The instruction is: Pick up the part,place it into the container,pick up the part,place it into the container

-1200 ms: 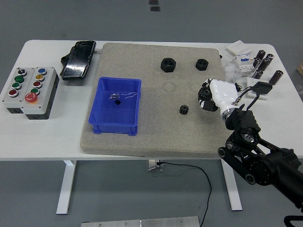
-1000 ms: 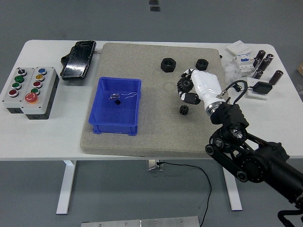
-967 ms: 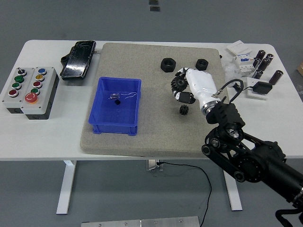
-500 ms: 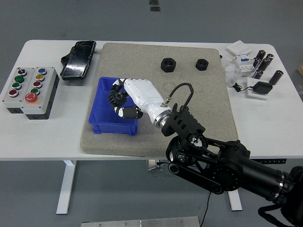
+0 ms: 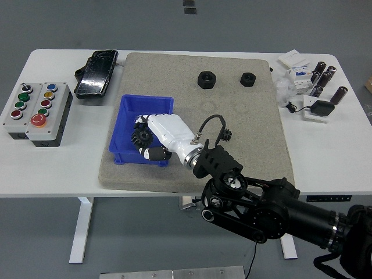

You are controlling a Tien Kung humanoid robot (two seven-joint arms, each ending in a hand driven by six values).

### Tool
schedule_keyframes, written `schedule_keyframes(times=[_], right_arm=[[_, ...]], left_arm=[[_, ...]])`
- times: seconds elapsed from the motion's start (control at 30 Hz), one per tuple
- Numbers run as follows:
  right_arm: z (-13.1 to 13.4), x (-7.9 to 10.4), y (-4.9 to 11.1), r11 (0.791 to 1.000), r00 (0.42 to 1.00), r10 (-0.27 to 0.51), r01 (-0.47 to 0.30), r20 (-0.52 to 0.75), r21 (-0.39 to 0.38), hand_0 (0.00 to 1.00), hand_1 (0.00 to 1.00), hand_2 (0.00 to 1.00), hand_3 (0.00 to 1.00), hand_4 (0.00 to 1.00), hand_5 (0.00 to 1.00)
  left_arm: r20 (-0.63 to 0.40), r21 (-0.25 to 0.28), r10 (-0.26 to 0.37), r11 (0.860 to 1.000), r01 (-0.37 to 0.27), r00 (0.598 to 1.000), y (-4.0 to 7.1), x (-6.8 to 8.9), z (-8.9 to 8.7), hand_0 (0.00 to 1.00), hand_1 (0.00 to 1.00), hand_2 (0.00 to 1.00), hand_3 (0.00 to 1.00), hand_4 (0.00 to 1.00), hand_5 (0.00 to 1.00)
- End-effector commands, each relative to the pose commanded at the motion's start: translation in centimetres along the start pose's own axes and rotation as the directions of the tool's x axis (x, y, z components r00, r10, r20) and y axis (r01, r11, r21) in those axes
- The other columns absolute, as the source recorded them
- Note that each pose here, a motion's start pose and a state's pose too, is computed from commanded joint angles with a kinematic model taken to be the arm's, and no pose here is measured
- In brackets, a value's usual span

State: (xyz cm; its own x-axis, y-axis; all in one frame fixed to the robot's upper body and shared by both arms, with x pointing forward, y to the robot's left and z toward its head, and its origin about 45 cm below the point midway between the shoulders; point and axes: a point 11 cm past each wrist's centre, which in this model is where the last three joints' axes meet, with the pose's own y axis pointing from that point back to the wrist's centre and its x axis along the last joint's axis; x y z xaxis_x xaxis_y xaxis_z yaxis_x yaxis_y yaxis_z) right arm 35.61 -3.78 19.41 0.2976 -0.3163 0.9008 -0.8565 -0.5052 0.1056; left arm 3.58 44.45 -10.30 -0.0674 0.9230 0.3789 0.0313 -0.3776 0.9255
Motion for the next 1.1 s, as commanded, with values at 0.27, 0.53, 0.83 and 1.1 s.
schedule_keyframes(times=[0.27,0.53,0.83,1.1], right_arm=[[-0.1,-0.1,0.0,1.0,1.0,-0.001,0.001,-0.017,0.0,0.611,0.682,0.673,0.68,0.615,0.223],[0.0,-0.3,-0.1,1.0,0.999,-0.015,0.015,-0.034,-0.009,0.635,0.698,0.699,0.679,0.792,0.281],[0.6,-0.1,-0.1,1.0,1.0,-0.005,0.004,-0.027,-0.031,0.64,0.725,0.764,0.764,0.887,0.354],[2.1,2.7,0.2,0.99,0.991,0.128,-0.125,0.037,-0.07,0.617,0.701,0.739,0.731,0.873,0.351]], left_arm=[[0.003,0.0,0.001,1.0,-0.001,1.0,0.0,0.0,0.0,0.666,0.633,0.55,0.601,0.684,0.359],[0.006,0.0,0.001,1.0,-0.001,1.0,0.0,0.1,0.0,0.666,0.633,0.55,0.601,0.683,0.355],[0.008,0.001,0.002,1.0,-0.002,1.0,0.0,0.2,-0.1,0.666,0.633,0.55,0.6,0.679,0.349],[0.01,0.001,0.002,1.0,-0.002,1.0,0.0,0.2,-0.1,0.667,0.633,0.55,0.601,0.679,0.348]])
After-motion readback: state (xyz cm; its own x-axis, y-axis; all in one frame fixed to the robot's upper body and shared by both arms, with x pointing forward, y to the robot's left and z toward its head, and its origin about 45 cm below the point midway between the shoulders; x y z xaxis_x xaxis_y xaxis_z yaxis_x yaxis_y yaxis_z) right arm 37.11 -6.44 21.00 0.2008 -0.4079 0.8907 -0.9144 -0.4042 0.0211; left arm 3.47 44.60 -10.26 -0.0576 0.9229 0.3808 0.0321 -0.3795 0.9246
